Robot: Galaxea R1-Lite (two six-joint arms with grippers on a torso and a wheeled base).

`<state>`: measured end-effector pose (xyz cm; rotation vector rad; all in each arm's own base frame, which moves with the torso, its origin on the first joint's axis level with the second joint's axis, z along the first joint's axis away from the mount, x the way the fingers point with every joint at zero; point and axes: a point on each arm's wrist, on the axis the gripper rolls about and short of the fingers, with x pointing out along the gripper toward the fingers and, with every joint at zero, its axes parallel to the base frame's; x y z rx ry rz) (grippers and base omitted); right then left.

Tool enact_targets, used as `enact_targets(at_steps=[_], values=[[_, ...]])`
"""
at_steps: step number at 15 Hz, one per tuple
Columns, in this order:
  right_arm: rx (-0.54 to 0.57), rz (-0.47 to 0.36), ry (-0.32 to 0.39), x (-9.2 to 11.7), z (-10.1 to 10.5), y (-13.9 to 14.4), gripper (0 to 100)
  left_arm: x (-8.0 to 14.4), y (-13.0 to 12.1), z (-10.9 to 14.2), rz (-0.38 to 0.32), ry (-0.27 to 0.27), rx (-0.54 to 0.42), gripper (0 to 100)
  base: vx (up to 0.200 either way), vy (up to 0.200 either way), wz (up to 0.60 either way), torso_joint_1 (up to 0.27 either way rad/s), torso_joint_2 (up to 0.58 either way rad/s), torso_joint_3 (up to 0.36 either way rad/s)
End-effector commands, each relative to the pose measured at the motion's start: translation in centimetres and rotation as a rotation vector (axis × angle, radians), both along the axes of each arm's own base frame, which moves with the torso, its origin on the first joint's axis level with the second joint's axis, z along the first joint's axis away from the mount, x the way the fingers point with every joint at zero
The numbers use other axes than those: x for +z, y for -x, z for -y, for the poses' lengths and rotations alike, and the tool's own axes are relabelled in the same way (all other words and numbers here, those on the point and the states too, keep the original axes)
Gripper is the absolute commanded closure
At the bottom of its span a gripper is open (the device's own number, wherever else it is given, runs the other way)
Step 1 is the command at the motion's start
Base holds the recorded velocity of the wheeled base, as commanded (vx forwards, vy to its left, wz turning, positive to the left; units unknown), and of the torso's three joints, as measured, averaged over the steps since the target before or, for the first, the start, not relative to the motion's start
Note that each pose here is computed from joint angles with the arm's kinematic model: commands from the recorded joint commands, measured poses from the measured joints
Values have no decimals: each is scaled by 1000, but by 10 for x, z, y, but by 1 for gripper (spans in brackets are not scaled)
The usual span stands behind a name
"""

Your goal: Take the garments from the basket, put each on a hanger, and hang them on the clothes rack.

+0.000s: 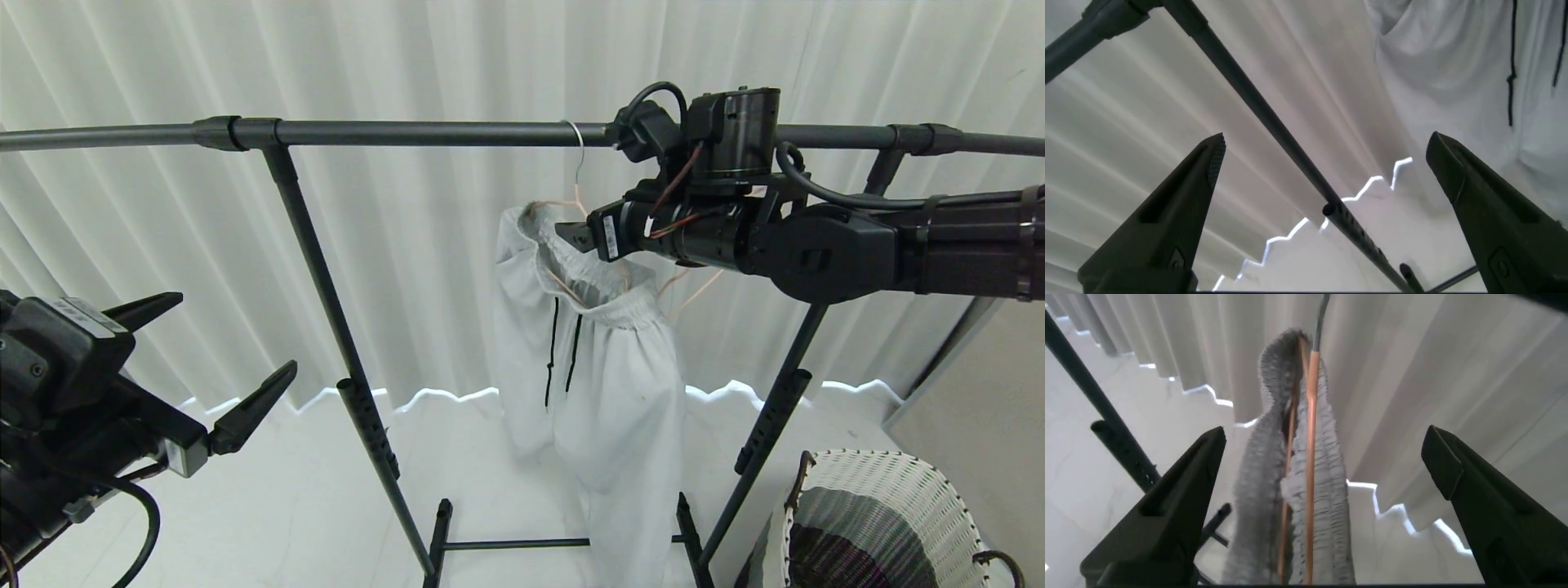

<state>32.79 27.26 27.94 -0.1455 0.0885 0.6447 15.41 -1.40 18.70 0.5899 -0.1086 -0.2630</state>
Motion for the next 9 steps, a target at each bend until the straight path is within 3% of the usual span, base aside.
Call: enact_targets(at_steps=[1, 3, 6, 8, 9], values=[[17, 14, -26, 12, 0, 12, 0, -2, -1, -2, -9, 1, 11, 0, 0, 0, 0, 0, 0, 0], [27, 38, -62, 32, 4, 35, 0, -4, -3, -9, -24, 2, 57, 0, 0, 0, 0, 0, 0, 0], [-19, 53, -45, 42, 17, 56, 0, -8, -3, -19, -43, 4, 120, 0, 0, 0, 0, 0, 0, 0], [-122, 73, 73, 36, 49, 65, 0, -9, -3, -25, -46, 7, 159, 0, 0, 0, 0, 0, 0, 0], [-145, 78, 104, 34, 63, 71, 0, -9, -3, -27, -47, 8, 175, 0, -200, 0, 0, 2, 2, 2]])
